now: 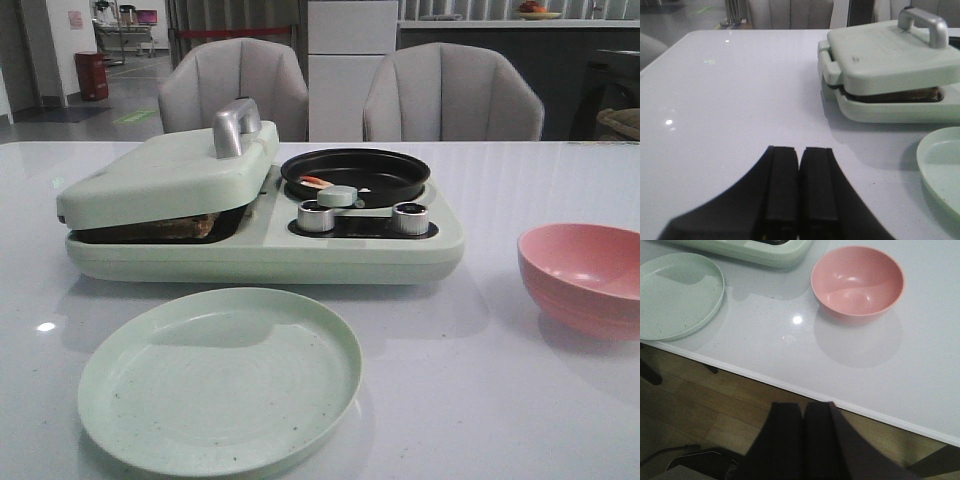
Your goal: Make breakfast with bread and shrimp
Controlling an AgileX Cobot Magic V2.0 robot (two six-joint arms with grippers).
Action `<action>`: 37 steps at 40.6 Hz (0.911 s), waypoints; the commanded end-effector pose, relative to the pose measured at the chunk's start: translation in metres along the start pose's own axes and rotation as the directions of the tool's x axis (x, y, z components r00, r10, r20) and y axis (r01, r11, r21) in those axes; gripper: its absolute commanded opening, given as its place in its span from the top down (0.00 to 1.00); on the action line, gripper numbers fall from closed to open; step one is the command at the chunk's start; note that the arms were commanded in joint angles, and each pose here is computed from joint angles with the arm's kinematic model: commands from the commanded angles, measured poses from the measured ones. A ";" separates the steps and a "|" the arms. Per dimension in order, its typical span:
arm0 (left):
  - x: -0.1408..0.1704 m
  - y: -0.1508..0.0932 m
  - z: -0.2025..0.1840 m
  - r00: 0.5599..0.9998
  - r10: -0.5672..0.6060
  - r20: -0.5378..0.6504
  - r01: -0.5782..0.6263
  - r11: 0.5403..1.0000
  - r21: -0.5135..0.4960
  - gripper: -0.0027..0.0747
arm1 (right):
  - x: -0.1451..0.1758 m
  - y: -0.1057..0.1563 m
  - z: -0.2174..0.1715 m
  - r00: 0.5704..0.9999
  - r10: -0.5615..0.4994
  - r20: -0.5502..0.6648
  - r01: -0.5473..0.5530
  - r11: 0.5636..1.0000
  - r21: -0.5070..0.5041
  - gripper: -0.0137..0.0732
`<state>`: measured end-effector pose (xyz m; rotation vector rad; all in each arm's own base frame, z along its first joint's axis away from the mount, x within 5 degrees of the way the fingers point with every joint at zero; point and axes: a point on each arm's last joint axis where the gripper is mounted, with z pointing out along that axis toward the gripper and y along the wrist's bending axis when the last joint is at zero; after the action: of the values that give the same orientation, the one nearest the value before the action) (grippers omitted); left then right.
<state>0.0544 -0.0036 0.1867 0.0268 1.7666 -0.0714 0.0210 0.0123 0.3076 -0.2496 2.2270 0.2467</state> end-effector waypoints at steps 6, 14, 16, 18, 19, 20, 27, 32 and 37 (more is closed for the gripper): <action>-0.008 0.001 0.000 0.984 -0.010 0.180 0.012 1.000 -0.011 0.84 | -0.012 0.001 -0.003 0.997 -0.002 0.077 0.002 1.000 -0.003 0.80; -0.018 0.001 -0.002 0.958 0.003 0.288 0.000 1.000 -0.011 0.84 | -0.012 0.001 -0.003 0.997 -0.002 0.077 0.002 1.000 -0.003 0.80; -0.018 0.001 -0.002 0.958 0.003 0.288 0.000 1.000 -0.011 0.84 | -0.012 0.001 -0.003 0.997 -0.002 0.077 0.002 1.000 -0.003 0.80; -0.018 0.001 -0.002 0.958 -0.002 0.288 0.005 1.000 -0.009 0.84 | -0.012 0.001 -0.003 0.997 -0.002 0.077 0.002 1.000 -0.003 0.80; -0.018 0.001 -0.002 0.957 -0.004 0.289 0.007 1.000 -0.008 0.84 | -0.012 0.001 -0.003 0.997 -0.002 0.077 0.002 1.000 -0.003 0.80; -0.018 0.001 -0.003 0.957 -0.004 0.290 0.007 1.000 -0.008 0.84 | -0.012 0.001 -0.003 0.997 -0.002 0.077 0.002 1.000 -0.003 0.80; -0.018 0.000 -0.002 0.957 -0.005 0.290 0.006 1.000 -0.002 0.84 | -0.012 0.001 -0.003 0.997 -0.002 0.077 0.002 1.000 -0.003 0.80; -0.018 0.000 -0.002 0.958 -0.005 0.288 0.006 1.000 -0.004 0.84 | -0.012 0.001 -0.003 0.997 -0.002 0.077 0.002 1.000 -0.003 0.80; -0.018 0.000 -0.002 0.958 -0.005 0.288 0.006 1.000 -0.004 0.84 | -0.012 0.001 -0.003 0.997 -0.002 0.077 0.002 1.000 -0.003 0.80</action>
<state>0.0562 -0.0027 0.2059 0.0177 1.5546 -0.0569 0.0210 0.0123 0.3076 -0.2496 2.2270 0.2467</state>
